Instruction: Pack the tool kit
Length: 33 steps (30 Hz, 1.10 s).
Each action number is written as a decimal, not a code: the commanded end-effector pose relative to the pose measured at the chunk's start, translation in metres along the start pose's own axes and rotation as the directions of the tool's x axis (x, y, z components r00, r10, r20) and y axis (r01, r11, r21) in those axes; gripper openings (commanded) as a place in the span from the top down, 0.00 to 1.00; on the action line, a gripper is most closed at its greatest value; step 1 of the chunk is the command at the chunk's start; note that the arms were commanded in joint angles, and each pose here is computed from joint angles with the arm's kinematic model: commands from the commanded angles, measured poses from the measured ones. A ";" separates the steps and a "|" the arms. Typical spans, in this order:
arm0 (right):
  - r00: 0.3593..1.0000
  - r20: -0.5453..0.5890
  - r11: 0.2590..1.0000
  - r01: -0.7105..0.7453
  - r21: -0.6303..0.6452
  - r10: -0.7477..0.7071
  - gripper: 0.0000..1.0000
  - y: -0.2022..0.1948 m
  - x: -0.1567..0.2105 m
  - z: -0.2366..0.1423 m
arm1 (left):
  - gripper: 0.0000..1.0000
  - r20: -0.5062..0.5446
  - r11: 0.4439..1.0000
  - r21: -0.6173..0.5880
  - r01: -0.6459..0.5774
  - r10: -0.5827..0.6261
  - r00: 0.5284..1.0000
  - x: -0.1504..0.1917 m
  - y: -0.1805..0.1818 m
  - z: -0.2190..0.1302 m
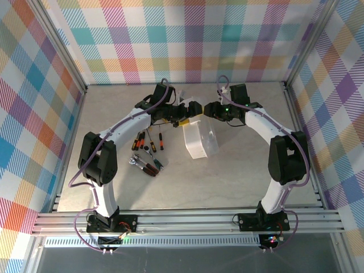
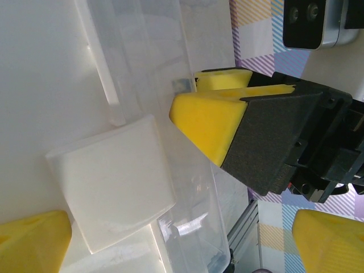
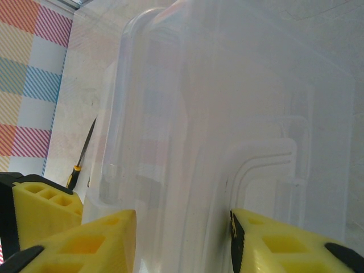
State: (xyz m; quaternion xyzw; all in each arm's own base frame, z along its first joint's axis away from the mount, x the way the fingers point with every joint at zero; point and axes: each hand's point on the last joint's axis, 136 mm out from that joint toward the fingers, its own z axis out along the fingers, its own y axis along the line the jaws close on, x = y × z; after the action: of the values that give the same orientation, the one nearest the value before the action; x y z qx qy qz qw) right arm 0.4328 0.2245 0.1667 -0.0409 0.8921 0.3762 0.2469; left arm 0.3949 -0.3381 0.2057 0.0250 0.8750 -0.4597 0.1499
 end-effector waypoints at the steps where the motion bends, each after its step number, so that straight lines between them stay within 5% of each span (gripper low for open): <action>1: 0.992 -0.118 0.999 -0.035 -0.022 0.032 0.55 0.004 0.037 0.018 | 0.00 -0.071 1.000 0.000 -0.020 0.020 0.997 0.018 0.007 0.024; 21: 0.991 -0.129 0.999 -0.045 -0.021 0.041 0.57 0.003 0.043 0.023 | 0.00 -0.067 0.998 0.045 -0.043 0.046 0.997 0.018 0.009 0.036; 33: 0.988 -0.142 0.998 -0.062 -0.013 0.060 0.59 -0.001 0.051 0.027 | 0.00 0.019 0.977 0.189 -0.098 0.097 0.995 0.013 -0.007 0.035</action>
State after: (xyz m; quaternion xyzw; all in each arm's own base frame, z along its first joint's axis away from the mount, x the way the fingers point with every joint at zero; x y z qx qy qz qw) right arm 0.4497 0.2180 0.1689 -0.0323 0.8878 0.3554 0.2907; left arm 0.3977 -0.3514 0.2112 0.0565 0.8363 -0.5147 0.1801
